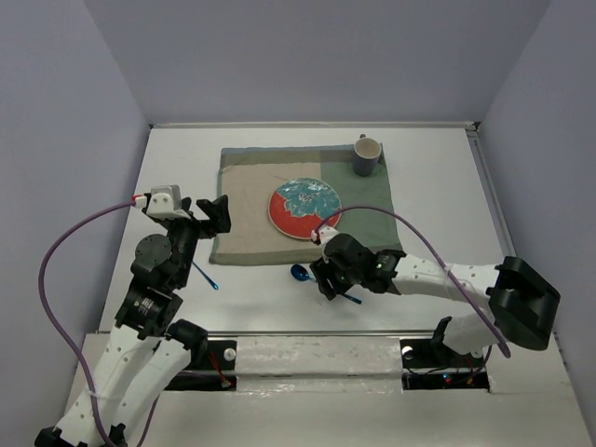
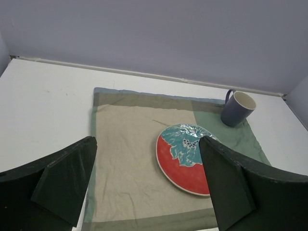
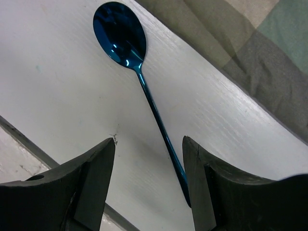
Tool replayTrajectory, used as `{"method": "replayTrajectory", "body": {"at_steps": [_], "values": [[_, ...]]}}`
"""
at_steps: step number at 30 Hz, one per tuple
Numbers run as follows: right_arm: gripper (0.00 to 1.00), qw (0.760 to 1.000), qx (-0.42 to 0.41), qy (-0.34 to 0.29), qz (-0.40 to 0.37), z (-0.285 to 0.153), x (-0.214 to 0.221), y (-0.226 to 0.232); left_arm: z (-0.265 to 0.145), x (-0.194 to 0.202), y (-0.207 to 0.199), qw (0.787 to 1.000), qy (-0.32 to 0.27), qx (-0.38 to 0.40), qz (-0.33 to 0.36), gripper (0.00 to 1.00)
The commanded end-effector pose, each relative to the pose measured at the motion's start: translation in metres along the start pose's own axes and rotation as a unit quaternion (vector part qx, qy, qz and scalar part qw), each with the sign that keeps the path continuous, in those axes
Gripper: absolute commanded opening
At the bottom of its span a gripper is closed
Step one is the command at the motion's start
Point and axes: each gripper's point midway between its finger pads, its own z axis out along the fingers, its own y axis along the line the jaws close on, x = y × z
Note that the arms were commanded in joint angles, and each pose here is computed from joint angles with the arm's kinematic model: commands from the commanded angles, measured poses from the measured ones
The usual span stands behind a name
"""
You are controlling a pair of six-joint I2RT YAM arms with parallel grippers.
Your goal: Set the dinner table for one person
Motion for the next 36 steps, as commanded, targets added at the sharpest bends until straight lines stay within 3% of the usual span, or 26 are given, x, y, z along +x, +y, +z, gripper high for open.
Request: {"method": "replayTrajectory", "body": {"at_steps": [1, 8, 9, 15, 18, 20, 24, 30, 33, 36], "values": [[0.64, 1.000, -0.018, -0.013, -0.022, 0.010, -0.017, 0.013, 0.005, -0.004, -0.006, 1.000, -0.007, 0.013, -0.001, 0.99], [0.57, 0.999, -0.007, 0.028, -0.032, 0.039, -0.005, 0.012, 0.004, -0.006, -0.007, 1.000, -0.011, 0.018, -0.005, 0.99], [0.48, 0.999, -0.003, 0.030, -0.033, 0.041, -0.004, 0.010, 0.004, -0.006, -0.007, 1.000, -0.010, 0.018, -0.004, 0.99], [0.17, 0.999, 0.005, 0.039, -0.028, 0.050, 0.001, 0.011, 0.002, -0.008, -0.010, 1.000, -0.013, 0.025, -0.007, 0.99], [0.10, 0.998, 0.006, 0.053, -0.033, 0.056, 0.012, 0.018, 0.002, -0.009, -0.010, 0.999, -0.016, 0.026, -0.009, 0.99], [0.00, 0.997, 0.002, 0.060, -0.042, 0.057, 0.018, 0.026, 0.002, -0.008, -0.010, 1.000, -0.014, 0.027, -0.008, 0.99], [0.00, 0.998, 0.007, 0.057, -0.038, 0.048, 0.015, 0.032, 0.001, -0.009, -0.012, 0.999, -0.015, 0.032, -0.009, 0.99], [0.00, 0.998, -0.022, -0.064, -0.001, -0.015, -0.053, 0.044, -0.002, -0.013, -0.012, 0.999, -0.022, 0.034, -0.013, 0.99], [0.00, 0.992, 0.009, -0.125, 0.019, -0.039, -0.091, 0.024, -0.003, -0.014, -0.014, 0.999, -0.023, 0.038, -0.015, 0.99], [0.00, 0.984, 0.071, -0.152, 0.058, -0.040, -0.124, -0.030, -0.004, -0.015, -0.014, 0.999, -0.025, 0.041, -0.016, 0.99]]}}
